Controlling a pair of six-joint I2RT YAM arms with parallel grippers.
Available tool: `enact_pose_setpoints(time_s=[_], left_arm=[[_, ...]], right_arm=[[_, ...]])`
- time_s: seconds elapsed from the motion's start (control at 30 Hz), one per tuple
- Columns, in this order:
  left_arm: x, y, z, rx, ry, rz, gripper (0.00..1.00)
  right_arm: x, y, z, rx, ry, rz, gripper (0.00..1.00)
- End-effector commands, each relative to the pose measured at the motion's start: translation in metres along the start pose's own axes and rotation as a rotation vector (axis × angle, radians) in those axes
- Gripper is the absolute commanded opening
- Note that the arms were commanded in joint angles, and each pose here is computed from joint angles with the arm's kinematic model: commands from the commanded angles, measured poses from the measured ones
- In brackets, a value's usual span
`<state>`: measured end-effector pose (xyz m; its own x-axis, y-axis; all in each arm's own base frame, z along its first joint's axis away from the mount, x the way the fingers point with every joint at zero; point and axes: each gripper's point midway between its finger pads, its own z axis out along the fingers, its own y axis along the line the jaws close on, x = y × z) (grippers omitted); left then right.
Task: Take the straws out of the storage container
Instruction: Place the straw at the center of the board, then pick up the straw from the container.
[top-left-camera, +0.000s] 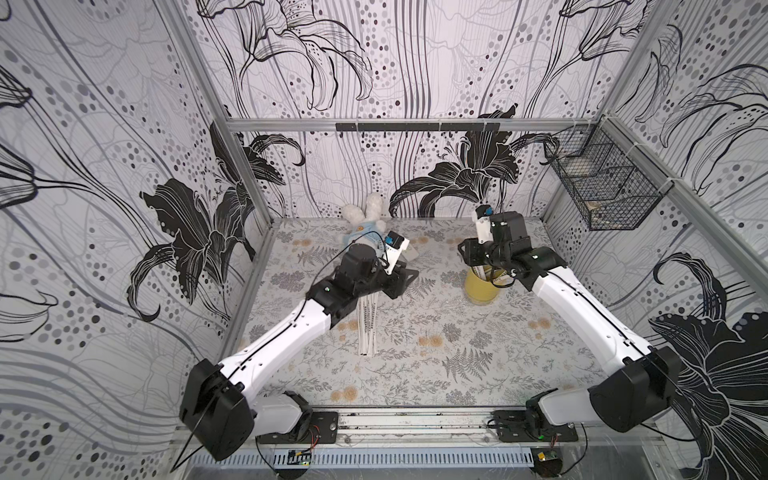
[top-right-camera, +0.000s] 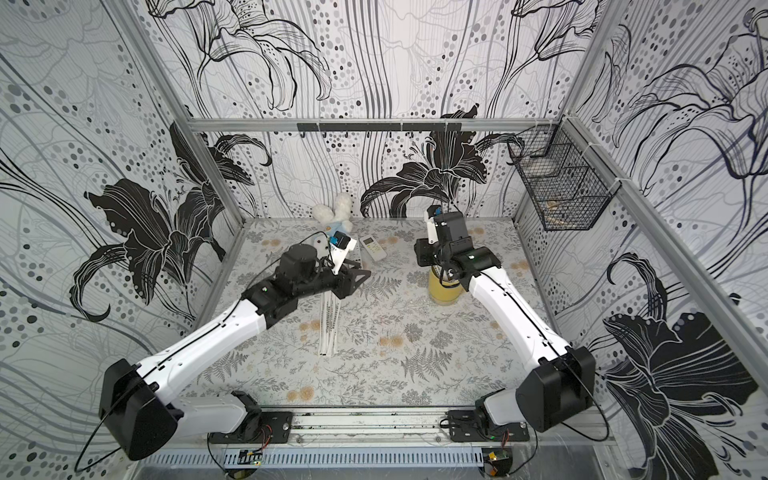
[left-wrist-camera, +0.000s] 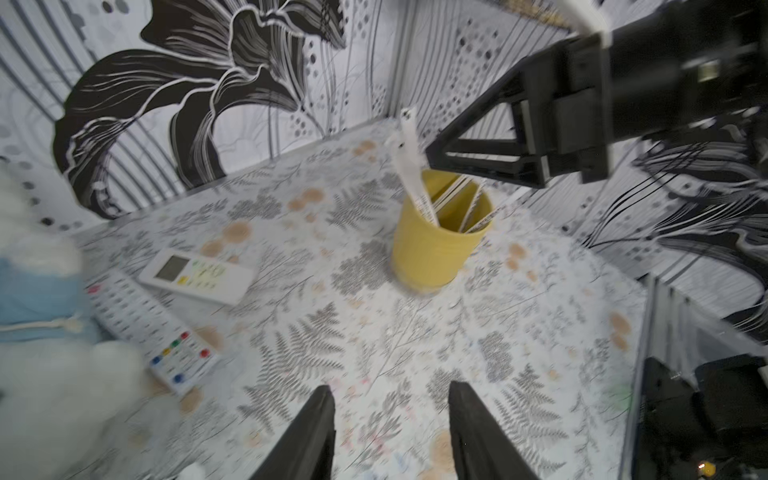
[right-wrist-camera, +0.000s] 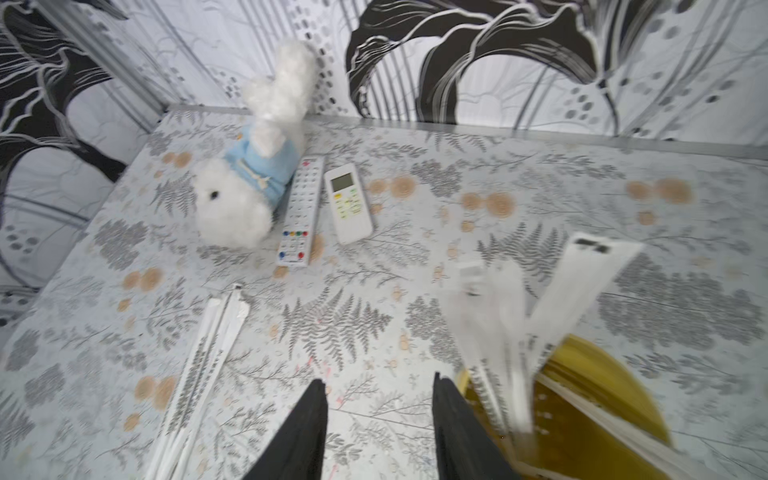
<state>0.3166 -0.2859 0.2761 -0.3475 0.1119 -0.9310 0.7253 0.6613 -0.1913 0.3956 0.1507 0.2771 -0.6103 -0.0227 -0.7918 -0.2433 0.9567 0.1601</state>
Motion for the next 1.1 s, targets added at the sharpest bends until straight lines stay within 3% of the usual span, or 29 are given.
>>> enact_pose_setpoints(time_s=[0.0,0.37,0.57,0.9,1.07], left_arm=[[-0.053,-0.031,-0.001,0.065,-0.366,0.127,0.56],[-0.039,-0.062,0.051,0.204,-0.319,0.123,0.56],[-0.035,-0.062,0.053,0.206,-0.308,0.128,0.55],[-0.031,-0.060,0.057,0.200,-0.287,0.143,0.55],[-0.025,-0.059,0.062,0.200,-0.267,0.140,0.56]], right_arm=[[-0.007,-0.034,-0.009,0.111,-0.014,0.009,0.43],[0.007,-0.051,0.027,0.133,0.065,0.000,0.41],[0.021,-0.061,0.040,0.159,0.116,0.017,0.40],[0.027,-0.071,0.055,0.176,0.145,0.033,0.29],[0.029,-0.068,0.060,0.148,0.156,0.034,0.30]])
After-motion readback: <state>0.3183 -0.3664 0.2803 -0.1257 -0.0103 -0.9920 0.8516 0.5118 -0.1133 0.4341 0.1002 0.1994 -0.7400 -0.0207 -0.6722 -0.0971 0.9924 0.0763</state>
